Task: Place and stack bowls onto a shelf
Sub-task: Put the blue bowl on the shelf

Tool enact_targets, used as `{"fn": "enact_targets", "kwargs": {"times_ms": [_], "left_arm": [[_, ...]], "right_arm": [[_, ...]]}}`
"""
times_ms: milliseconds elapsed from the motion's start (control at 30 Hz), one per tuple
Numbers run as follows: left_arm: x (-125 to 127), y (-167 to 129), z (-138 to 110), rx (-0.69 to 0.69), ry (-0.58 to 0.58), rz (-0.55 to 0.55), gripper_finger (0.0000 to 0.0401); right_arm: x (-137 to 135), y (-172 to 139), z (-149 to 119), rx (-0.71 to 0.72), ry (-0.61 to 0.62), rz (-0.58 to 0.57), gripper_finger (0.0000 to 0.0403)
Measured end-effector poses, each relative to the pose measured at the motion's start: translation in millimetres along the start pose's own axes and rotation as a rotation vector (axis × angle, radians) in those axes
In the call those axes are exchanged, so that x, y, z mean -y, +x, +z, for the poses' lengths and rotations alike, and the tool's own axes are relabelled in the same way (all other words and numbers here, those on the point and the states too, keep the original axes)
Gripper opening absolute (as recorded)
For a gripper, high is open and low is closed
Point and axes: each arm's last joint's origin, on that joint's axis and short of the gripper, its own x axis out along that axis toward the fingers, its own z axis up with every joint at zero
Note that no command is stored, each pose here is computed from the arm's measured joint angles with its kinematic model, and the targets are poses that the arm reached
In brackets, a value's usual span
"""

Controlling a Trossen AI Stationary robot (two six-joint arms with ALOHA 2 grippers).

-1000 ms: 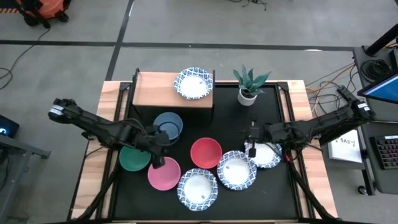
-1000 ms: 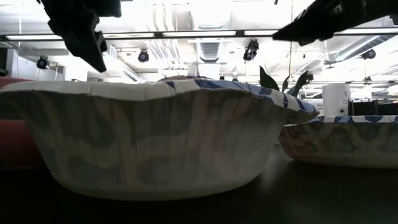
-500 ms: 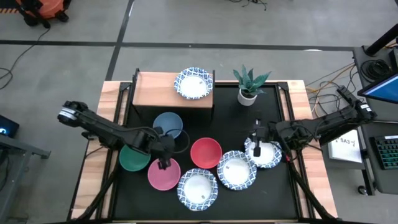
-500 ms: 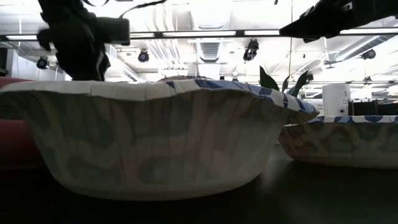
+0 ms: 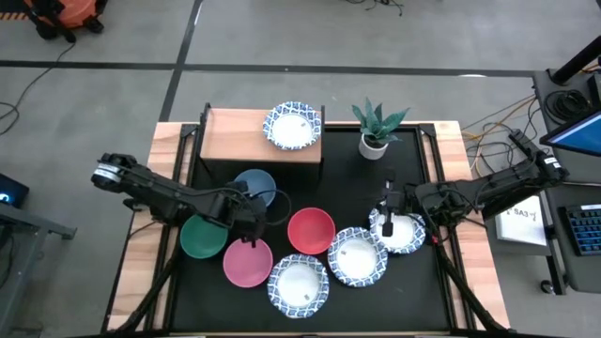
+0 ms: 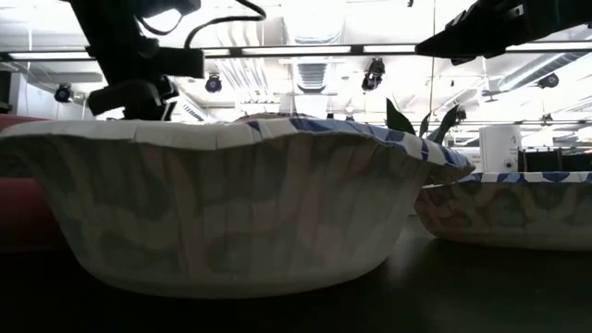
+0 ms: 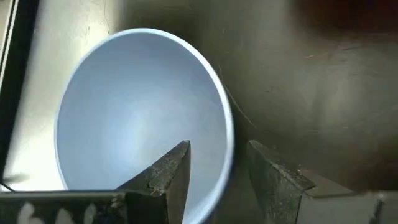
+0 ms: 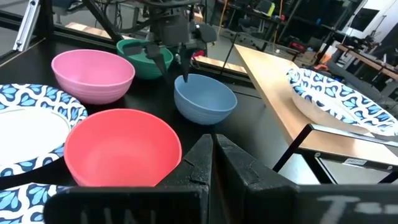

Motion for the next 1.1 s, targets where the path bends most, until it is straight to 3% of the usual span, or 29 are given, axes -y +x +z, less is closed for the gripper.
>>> {"fn": "enact_targets", "kwargs": {"times_ms": [433, 633, 733, 933, 1100], "left_arm": [[8, 22, 1, -0.05, 0.05, 0.012, 0.007], [10, 26, 1, -0.075, 0.051, -0.007, 0.0007], [10, 24, 1, -0.073, 0.049, -0.02, 0.0004], [9, 1, 12, -0.065, 0.071, -0.143, 0.0001], [9, -41, 36, -0.059, 0.131, -0.306, 0.0001]], "right_arm": [[0, 0, -1, -0.005, -0.002, 0.001, 0.0009], [0, 0, -1, -0.005, -0.002, 0.001, 0.0009], [0, 0, -1, -0.005, -0.002, 0.001, 0.0009], [0, 0, -1, -0.007, -0.001, 0.001, 0.0009], [0, 0, -1, -0.008, 0.007, 0.001, 0.0009]]}}
